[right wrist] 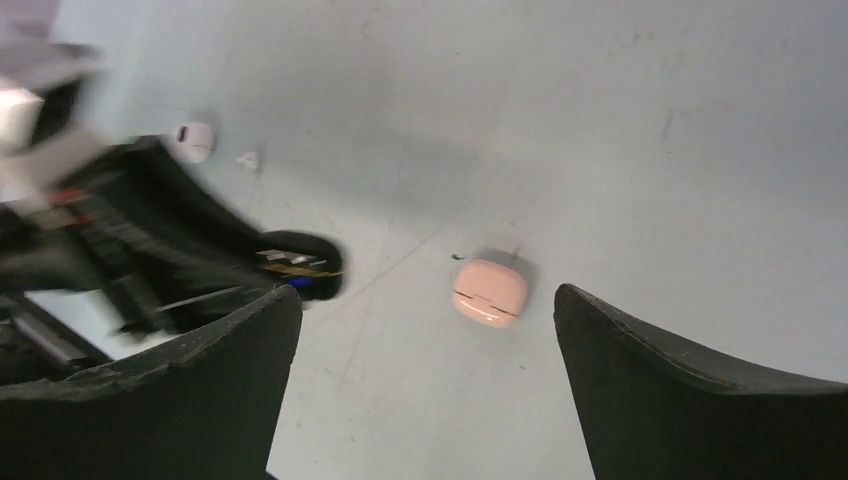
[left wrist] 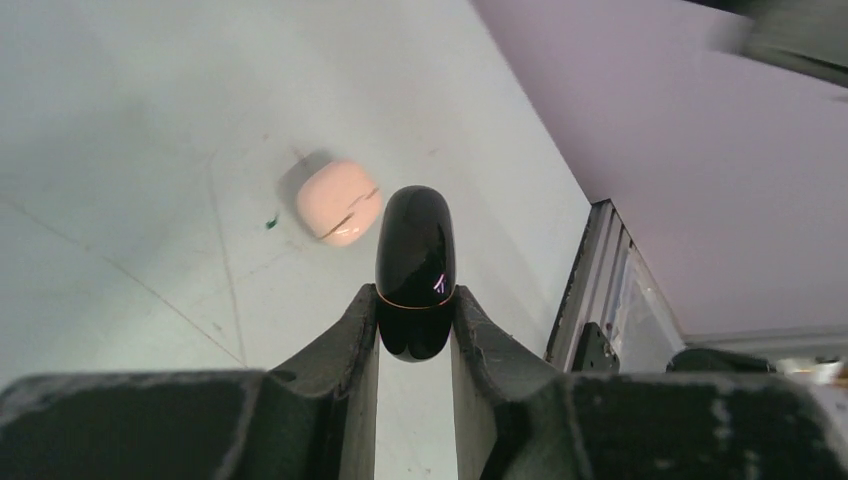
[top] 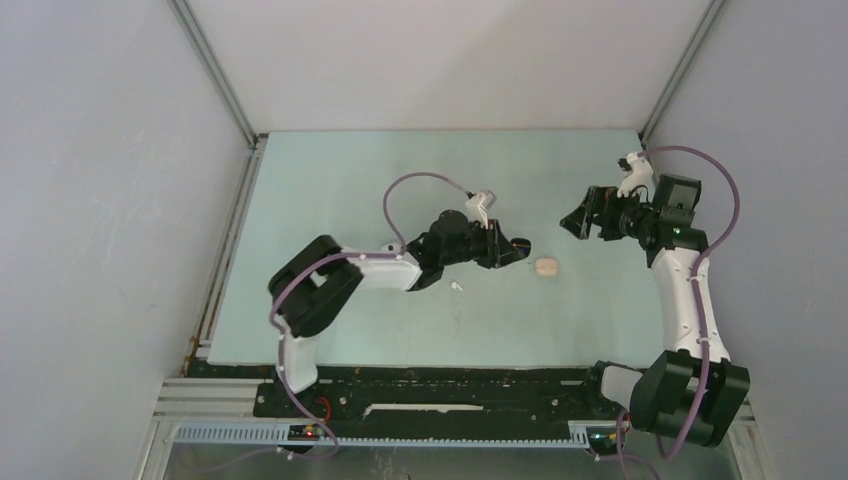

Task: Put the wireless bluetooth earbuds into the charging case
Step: Close the charging case with the earbuds inside, then place the charging case with the earbuds at the center of the board.

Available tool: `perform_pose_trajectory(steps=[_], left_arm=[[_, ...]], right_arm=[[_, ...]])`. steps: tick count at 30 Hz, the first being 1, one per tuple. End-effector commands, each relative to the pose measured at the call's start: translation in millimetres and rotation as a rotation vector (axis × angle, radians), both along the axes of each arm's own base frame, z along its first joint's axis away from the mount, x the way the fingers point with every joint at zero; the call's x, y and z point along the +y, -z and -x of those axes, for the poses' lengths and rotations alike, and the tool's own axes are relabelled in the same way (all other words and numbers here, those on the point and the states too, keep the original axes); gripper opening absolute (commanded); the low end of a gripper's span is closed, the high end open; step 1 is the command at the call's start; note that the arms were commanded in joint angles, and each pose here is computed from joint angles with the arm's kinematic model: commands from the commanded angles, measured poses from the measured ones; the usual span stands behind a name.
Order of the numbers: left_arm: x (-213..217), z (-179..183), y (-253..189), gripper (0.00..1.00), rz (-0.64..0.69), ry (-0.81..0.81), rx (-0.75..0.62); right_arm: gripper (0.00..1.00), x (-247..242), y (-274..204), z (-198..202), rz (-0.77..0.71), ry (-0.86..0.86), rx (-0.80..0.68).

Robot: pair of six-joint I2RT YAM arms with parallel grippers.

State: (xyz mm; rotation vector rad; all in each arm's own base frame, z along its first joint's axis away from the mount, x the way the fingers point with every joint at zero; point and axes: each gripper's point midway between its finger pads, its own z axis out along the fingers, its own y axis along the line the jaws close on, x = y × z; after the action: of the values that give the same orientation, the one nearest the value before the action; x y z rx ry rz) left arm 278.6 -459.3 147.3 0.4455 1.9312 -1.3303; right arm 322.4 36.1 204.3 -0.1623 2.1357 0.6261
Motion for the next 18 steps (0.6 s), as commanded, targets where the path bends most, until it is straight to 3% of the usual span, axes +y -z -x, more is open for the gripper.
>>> perform_pose_trajectory(steps=[1,8,12,18], left_arm=[[-14,-8,44,0.23,0.008,0.029,0.381],[-27,-11,84,0.33,-0.06,0.028,0.549],[-12,-12,109,0.49,-0.188,-0.046,0.594],[20,-5,120,0.58,-0.365,-0.089,0.608]], right_arm=[[0.98,13,-32,2,-0.06,-0.032,-0.092],[0.98,18,-34,8,-0.038,-0.044,-0.126],[0.98,21,-31,8,-0.048,-0.058,-0.111],[0.99,22,-31,9,-0.019,-0.074,-0.126]])
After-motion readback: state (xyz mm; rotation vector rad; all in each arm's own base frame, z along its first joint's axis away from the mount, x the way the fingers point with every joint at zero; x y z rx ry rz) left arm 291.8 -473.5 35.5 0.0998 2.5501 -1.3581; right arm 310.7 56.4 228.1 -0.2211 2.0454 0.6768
